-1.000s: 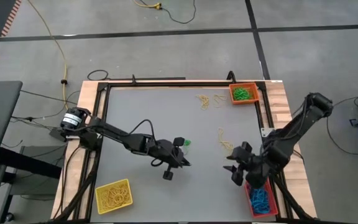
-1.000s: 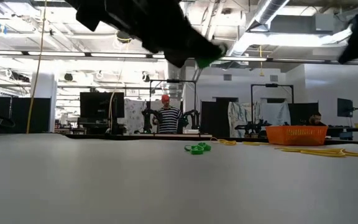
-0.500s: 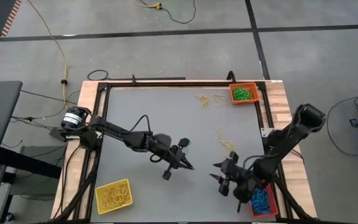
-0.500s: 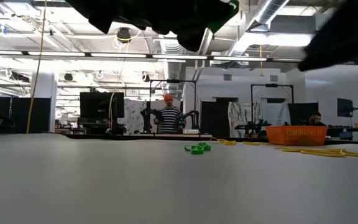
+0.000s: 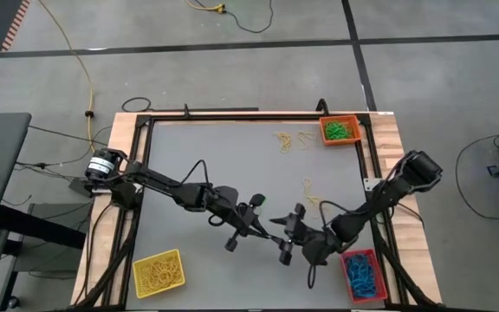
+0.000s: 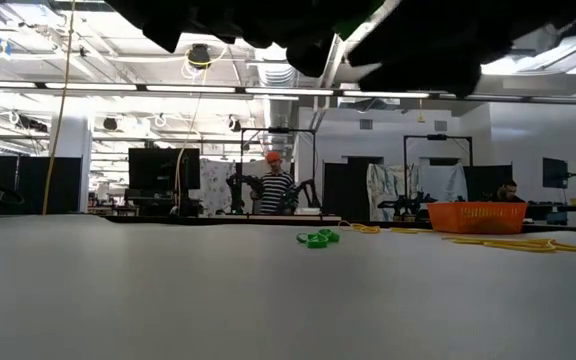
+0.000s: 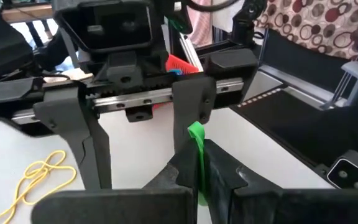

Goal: Sort rubber bands into baskets
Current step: Put the green rubber band into the orange bin

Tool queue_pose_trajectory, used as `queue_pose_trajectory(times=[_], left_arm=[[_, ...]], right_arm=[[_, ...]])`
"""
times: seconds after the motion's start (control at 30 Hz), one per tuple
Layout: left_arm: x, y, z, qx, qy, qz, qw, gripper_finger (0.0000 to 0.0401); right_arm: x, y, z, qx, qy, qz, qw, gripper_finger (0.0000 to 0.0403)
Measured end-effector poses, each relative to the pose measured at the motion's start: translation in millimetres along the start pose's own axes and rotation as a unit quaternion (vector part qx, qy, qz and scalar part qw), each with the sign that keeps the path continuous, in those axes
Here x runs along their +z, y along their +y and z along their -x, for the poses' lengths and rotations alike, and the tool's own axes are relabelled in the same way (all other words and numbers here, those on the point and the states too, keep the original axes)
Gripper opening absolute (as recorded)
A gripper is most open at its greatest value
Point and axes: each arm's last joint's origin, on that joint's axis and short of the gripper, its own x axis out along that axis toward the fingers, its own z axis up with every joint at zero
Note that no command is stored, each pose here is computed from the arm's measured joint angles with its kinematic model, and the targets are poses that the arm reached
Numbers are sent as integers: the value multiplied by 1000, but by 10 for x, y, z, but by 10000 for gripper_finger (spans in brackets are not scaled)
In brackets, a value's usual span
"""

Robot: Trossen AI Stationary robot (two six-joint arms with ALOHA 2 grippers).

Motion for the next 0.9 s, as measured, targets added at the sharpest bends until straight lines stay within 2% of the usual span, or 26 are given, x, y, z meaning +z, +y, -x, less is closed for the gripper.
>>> queue_pose_trajectory(times=[0.13, 0.33, 0.43, 0.57, 0.73, 0.9], left_arm=[[-2, -1, 0, 0, 1, 0, 1000, 0], [4, -8, -3, -1, -1, 4, 1000, 0], [5, -18, -6, -1, 0, 4, 1000, 0], [3, -19, -7, 3, 1, 3, 1000, 0], [-9, -11, -6, 14, 9, -3, 1000, 0], [-14, -2, -3, 15, 10, -2, 1000, 0]], right_arm=[[57, 12, -31, 26, -9, 5, 1000, 244], [83, 6, -47, 26, -17, 6, 999, 236], [92, -13, -68, 23, -17, 6, 1000, 211], [95, -8, -67, 27, -17, 17, 999, 158], [88, 8, -70, 62, -2, 16, 998, 99], [85, 6, -70, 59, -2, 18, 998, 93]])
